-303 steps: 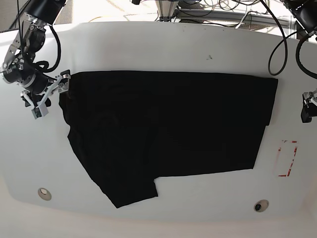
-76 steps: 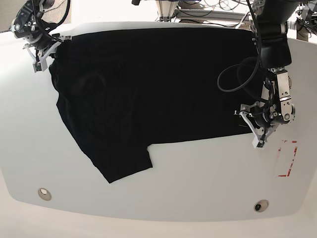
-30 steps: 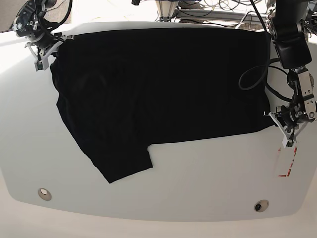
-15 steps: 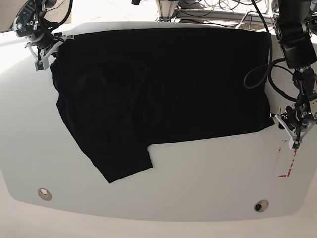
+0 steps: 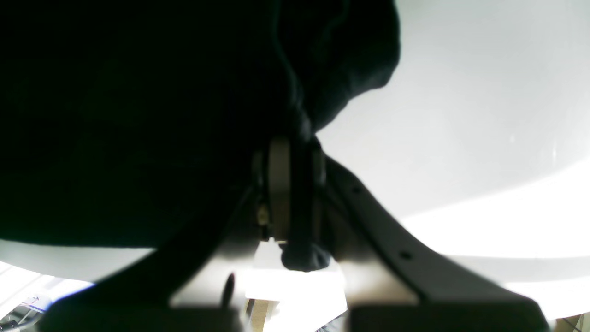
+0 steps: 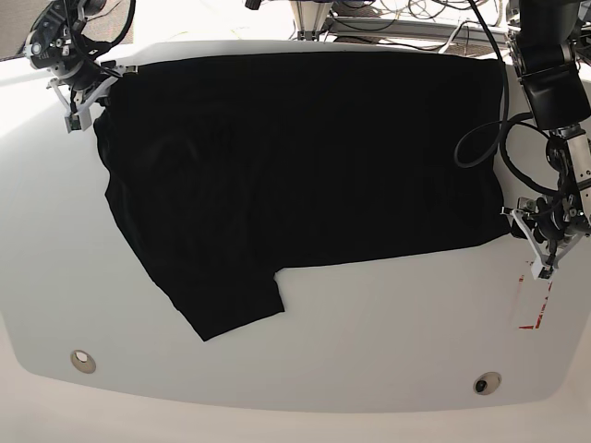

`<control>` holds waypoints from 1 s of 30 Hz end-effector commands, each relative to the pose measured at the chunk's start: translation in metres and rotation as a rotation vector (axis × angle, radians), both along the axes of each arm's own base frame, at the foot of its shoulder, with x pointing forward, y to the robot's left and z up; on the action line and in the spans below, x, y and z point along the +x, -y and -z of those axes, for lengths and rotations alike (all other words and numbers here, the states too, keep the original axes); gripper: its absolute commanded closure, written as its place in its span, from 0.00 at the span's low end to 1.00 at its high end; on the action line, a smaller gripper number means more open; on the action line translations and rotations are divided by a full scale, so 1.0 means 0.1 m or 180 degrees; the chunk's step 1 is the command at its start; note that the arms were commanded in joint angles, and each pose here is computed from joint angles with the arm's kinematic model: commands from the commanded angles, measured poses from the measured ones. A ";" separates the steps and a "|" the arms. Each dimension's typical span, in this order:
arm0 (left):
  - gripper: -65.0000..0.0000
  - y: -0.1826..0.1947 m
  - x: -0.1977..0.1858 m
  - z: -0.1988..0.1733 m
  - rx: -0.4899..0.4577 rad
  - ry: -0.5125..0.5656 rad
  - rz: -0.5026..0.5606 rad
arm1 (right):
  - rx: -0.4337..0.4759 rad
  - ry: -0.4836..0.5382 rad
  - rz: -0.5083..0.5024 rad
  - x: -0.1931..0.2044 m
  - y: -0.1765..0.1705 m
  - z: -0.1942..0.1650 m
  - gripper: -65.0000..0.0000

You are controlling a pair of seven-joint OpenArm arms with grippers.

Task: Layout the t-shirt on the table in an organized manner, then fold the t-shirt properly
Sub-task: 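Pull the grasped hem corner outward with the left gripper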

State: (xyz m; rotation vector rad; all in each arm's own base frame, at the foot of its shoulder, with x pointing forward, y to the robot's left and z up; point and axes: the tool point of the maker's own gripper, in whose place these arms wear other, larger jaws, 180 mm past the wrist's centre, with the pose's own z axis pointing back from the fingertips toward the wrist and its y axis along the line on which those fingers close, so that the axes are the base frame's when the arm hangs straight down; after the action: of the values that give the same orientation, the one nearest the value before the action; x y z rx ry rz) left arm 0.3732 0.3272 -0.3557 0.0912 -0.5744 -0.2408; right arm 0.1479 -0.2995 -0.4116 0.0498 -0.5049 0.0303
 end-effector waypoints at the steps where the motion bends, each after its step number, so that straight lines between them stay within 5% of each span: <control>1: 0.60 0.02 0.13 -0.28 -0.0106 0.0200 0.0021 | -0.0049 0.0085 -0.0016 0.05 0.05 -0.08 0.93; 6: 0.58 0.11 0.04 -0.20 -0.0427 0.0212 -0.0056 | -0.0045 0.0088 -0.0016 0.06 0.04 -0.08 0.93; 15: 0.29 0.04 -0.04 -0.15 -0.0752 0.0357 -0.0434 | -0.0041 0.0091 -0.0015 0.06 0.04 -0.08 0.93; 21: 0.28 -0.10 -0.11 -0.05 -0.0922 0.0371 -0.0804 | -0.0049 0.0123 -0.0027 0.08 0.04 -0.11 0.93; 30: 0.28 -0.05 -0.09 0.19 -0.1140 0.0360 -0.0927 | -0.0054 0.0196 -0.0020 0.17 0.05 -0.15 0.91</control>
State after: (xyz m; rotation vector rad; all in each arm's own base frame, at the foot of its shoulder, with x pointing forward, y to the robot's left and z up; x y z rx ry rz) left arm 0.3519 0.3271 -0.3853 -0.1496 -0.6480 0.1436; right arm 0.1538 -0.2989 -0.4093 0.0514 -0.5202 0.0307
